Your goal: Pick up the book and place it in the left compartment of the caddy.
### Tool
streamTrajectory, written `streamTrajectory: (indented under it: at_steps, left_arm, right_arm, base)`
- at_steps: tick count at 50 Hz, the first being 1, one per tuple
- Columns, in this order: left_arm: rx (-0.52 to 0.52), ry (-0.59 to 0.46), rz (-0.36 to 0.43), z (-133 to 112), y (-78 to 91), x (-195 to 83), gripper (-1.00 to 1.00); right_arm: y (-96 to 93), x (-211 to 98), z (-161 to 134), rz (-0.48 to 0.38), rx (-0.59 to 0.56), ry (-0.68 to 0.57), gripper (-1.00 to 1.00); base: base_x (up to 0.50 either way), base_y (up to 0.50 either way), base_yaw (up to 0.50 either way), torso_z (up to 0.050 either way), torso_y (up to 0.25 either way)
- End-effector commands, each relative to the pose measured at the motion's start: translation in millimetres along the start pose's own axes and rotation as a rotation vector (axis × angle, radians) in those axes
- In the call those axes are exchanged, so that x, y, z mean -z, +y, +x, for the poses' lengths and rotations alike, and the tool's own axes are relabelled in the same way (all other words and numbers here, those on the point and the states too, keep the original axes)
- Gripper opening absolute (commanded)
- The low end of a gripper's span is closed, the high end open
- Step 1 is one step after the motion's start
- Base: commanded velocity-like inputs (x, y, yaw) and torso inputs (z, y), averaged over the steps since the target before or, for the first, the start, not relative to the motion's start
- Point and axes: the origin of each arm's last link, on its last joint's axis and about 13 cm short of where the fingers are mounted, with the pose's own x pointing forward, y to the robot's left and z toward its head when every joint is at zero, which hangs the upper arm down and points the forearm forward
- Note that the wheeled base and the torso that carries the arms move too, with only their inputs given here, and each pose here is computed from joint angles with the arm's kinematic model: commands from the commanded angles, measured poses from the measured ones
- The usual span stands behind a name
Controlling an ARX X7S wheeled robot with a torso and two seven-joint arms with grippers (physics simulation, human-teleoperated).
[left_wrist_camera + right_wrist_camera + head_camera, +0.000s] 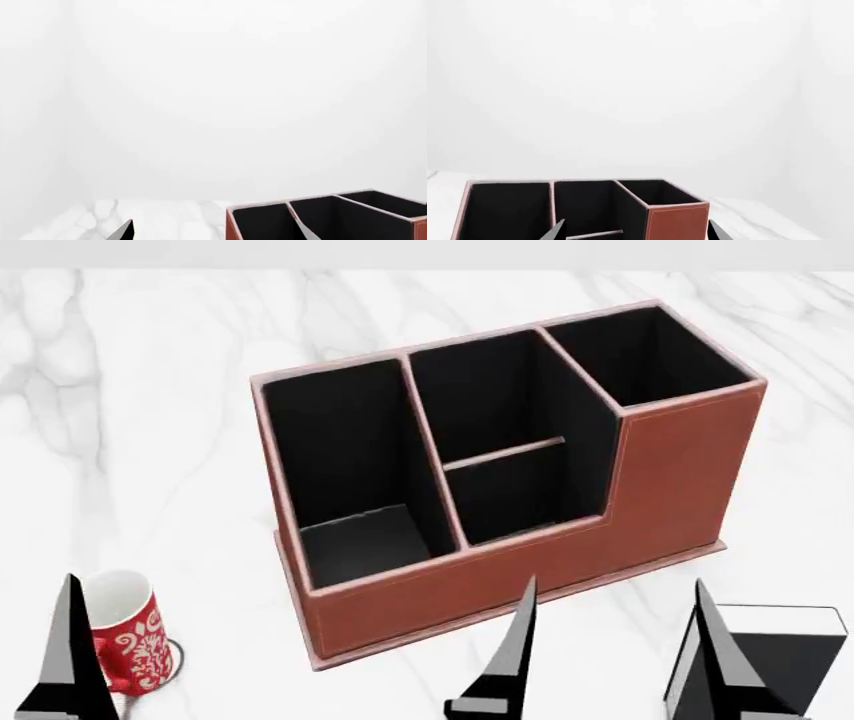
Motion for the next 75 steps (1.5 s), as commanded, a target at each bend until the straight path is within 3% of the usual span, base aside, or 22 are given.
streamTrajectory:
  at_steps: [1, 34, 37, 38, 39, 75]
  left_arm:
    - [0.000, -0.028, -0.001, -2.4, 0.6, -12.2, 1.00]
    - [0.002, -0.051, -0.011, -4.1, -0.4, -16.4, 1.00]
    - [0.044, -0.083, -0.043, -7.0, -1.1, -19.5, 1.00]
    - [0.008, -0.130, -0.065, -10.3, -0.3, -21.2, 1.00]
    - [0.027, -0.089, -0.047, -8.8, -0.1, -19.0, 1.00]
    - [0.021, -0.090, -0.070, -8.0, 1.6, -20.0, 1.00]
  right_arm:
    - [-3.4, -12.1, -2.1, -0.017, 0.017, -0.028, 1.00]
    - [-6.7, -9.1, -2.4, -0.003, 0.045, -0.003, 1.00]
    - [-7.0, -9.6, -2.6, -0.007, 0.046, -0.005, 1.00]
    - [-7.4, -9.2, -2.6, -0.006, 0.047, -0.006, 1.00]
    - [-7.7, -8.4, -2.6, -0.005, 0.047, -0.005, 1.00]
    - [-10.8, -11.5, -3.0, -0.016, 0.058, -0.004, 1.00]
  base:
    - [0.00, 0.00, 0.00, 0.000, 0.000]
    - [0.35, 0.00, 0.00, 0.000, 0.001]
    - [0.00, 0.00, 0.00, 0.000, 0.000]
    - [0.00, 0.00, 0.00, 0.029, 0.000]
    - [0.00, 0.00, 0.00, 0.050, 0.000]
    - [0.00, 0.00, 0.00, 0.050, 0.000]
